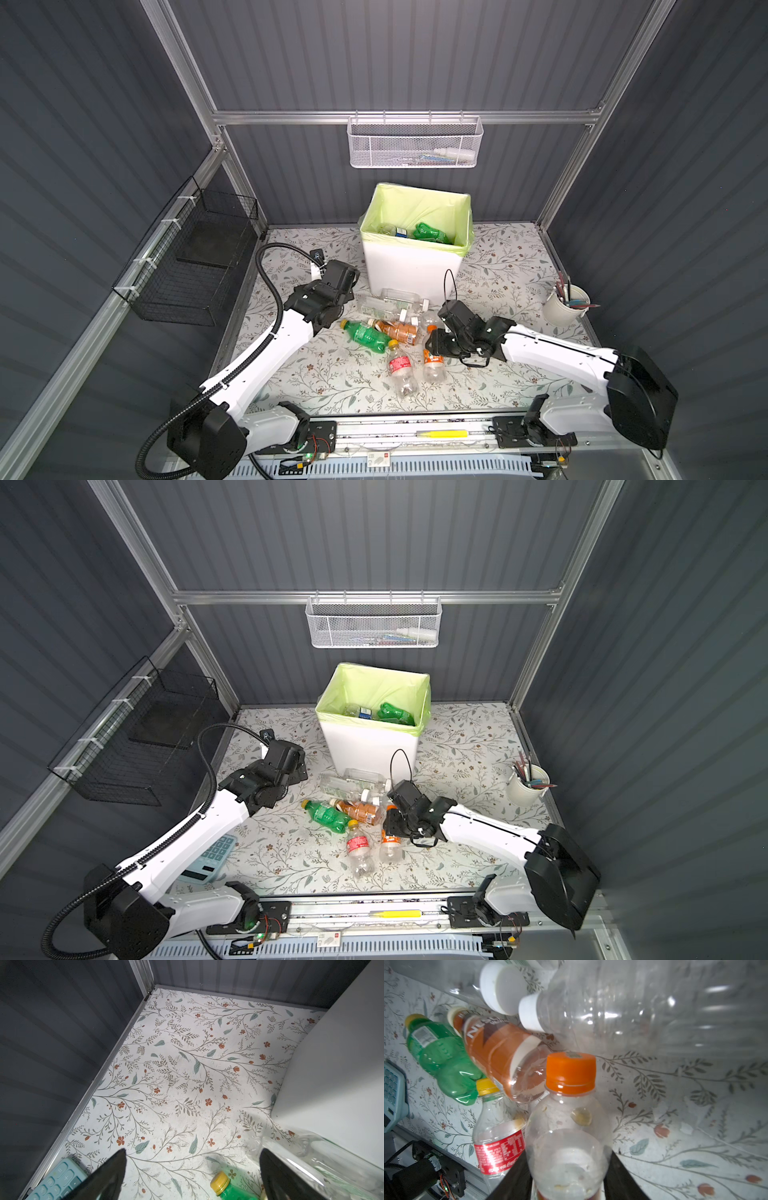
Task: Throw the plastic bottles in the bin
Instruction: 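Lift the orange-capped bottle with the right gripper and release it over the bin, then withdraw the right gripper while the left gripper lowers onto the second Sprite bottle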
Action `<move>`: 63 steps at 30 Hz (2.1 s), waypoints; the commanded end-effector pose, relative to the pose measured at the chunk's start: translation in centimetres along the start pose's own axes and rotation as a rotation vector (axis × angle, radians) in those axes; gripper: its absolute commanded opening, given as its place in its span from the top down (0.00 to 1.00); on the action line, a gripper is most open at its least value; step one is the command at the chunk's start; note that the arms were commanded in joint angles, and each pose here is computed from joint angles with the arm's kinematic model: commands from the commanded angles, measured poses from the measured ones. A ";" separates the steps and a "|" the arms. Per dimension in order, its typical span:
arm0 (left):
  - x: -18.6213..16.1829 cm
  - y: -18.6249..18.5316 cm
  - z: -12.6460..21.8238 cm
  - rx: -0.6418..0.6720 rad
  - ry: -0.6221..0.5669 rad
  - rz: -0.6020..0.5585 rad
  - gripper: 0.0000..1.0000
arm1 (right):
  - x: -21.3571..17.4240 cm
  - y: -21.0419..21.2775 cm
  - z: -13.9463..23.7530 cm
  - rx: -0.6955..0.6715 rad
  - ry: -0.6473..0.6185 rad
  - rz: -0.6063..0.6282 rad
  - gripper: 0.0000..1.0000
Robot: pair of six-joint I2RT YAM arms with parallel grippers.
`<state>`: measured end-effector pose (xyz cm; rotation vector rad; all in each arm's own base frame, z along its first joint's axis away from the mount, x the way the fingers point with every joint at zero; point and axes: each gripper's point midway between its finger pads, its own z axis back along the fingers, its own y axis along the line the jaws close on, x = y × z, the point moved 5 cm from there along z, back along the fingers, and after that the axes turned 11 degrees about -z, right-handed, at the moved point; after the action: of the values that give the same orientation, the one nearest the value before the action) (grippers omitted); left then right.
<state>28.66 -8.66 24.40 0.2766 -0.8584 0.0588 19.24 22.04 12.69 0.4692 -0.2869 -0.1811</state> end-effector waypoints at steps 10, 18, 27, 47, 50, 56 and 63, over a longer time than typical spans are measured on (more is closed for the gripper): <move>-1.3 0.0 -0.8 -0.007 0.044 0.028 0.00 | 5.3 2.0 11.7 0.045 -0.454 0.144 0.56; -3.5 -0.6 -1.9 -0.036 0.113 0.063 0.00 | 11.3 3.4 25.7 0.021 -0.923 0.246 0.53; -4.6 -0.8 -2.6 -0.040 0.144 0.071 0.00 | 16.9 9.2 41.9 0.119 -1.390 0.421 0.52; -5.9 -0.2 -1.3 -0.090 0.172 0.172 0.00 | 26.2 16.3 31.5 0.209 -1.089 0.421 0.01; -5.9 -0.1 -0.8 -0.114 0.174 0.214 0.00 | 25.5 15.8 33.2 0.224 -1.146 0.412 0.01; -6.7 -0.8 -0.2 -0.181 0.233 0.303 0.00 | 24.0 12.2 32.1 0.178 -1.146 0.348 0.01; -9.5 -2.4 -0.3 -0.268 0.370 0.437 0.00 | 22.7 4.0 28.4 0.086 -1.078 0.159 0.01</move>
<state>24.38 -9.78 18.13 -0.0996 -0.6322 0.3224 31.70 9.67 47.68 0.4180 -1.4761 -0.1608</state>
